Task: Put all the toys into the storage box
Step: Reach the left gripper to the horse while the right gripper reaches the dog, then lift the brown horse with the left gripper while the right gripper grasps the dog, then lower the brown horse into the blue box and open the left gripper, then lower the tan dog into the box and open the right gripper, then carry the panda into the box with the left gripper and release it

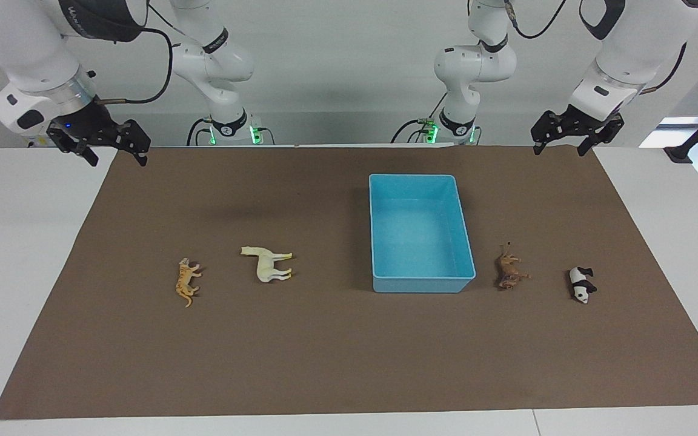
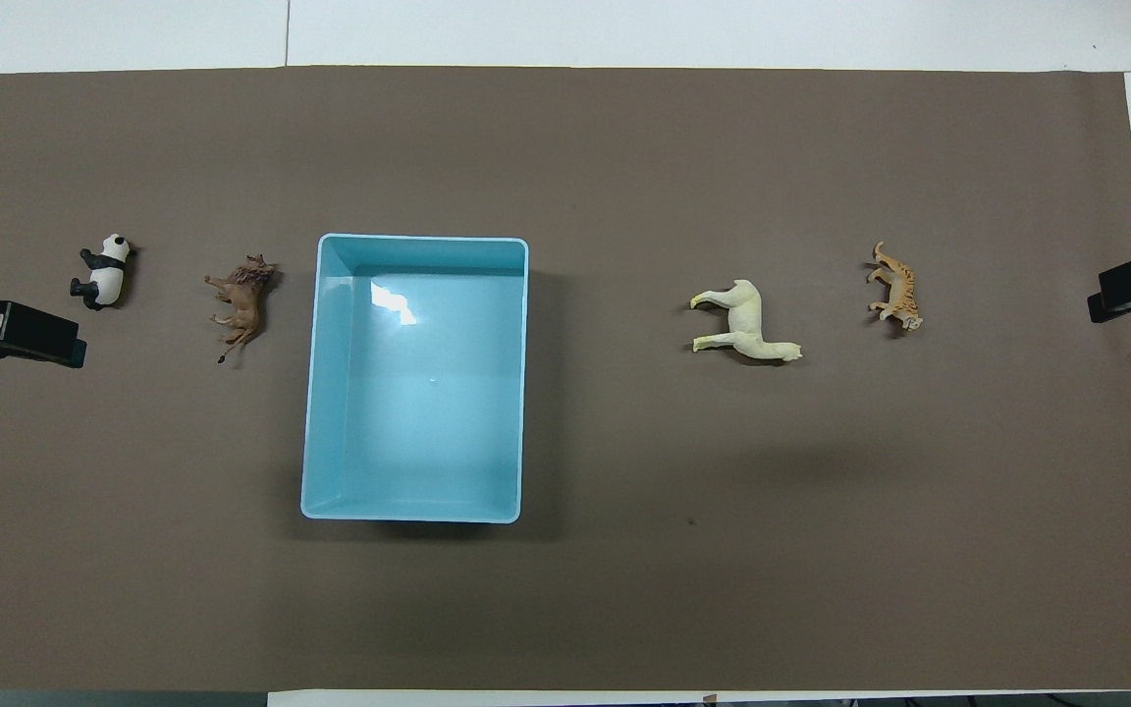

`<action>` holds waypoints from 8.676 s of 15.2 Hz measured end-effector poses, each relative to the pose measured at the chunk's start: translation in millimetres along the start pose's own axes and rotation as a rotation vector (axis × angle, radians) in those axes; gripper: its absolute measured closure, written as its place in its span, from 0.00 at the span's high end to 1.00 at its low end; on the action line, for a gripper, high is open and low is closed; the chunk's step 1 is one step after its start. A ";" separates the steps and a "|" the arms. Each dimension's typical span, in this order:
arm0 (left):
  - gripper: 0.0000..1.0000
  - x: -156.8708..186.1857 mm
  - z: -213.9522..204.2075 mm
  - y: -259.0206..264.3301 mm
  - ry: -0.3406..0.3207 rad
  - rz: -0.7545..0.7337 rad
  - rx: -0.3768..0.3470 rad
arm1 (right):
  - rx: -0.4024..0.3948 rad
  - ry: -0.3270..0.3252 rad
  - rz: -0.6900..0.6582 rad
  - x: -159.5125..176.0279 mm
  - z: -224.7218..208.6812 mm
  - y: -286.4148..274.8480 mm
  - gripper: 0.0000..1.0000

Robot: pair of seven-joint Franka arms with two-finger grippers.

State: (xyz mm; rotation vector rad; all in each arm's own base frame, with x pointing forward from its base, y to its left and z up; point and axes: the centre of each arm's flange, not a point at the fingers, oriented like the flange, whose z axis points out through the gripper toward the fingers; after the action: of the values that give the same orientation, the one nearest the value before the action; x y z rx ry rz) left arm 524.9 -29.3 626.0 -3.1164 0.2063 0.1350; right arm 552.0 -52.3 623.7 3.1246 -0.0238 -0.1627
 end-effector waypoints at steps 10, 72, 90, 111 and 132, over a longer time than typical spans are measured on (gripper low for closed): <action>1.00 3.4 -1.9 -0.3 0.030 -0.006 0.002 | 0.000 0.000 0.001 -0.1 0.1 0.7 1.00; 0.38 65.8 147.4 226.4 0.069 -0.215 -0.057 | 0.012 0.152 0.030 103.9 324.2 -35.0 0.35; 1.00 132.7 216.0 -116.5 0.322 0.085 0.039 | 0.156 0.191 0.044 6.8 34.5 -459.8 0.35; 0.95 130.5 329.2 -156.1 0.293 0.094 0.045 | 0.059 0.133 0.096 71.9 69.5 -390.2 1.00; 0.59 68.7 198.4 248.8 0.142 -0.302 -0.093 | -0.004 0.121 -0.061 70.2 311.9 -237.5 1.00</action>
State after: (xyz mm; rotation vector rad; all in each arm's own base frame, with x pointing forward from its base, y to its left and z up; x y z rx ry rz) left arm 543.0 -280.7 419.9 -3.2018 -0.2775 -0.0830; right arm 592.9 180.3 303.0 3.1261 0.0733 0.0255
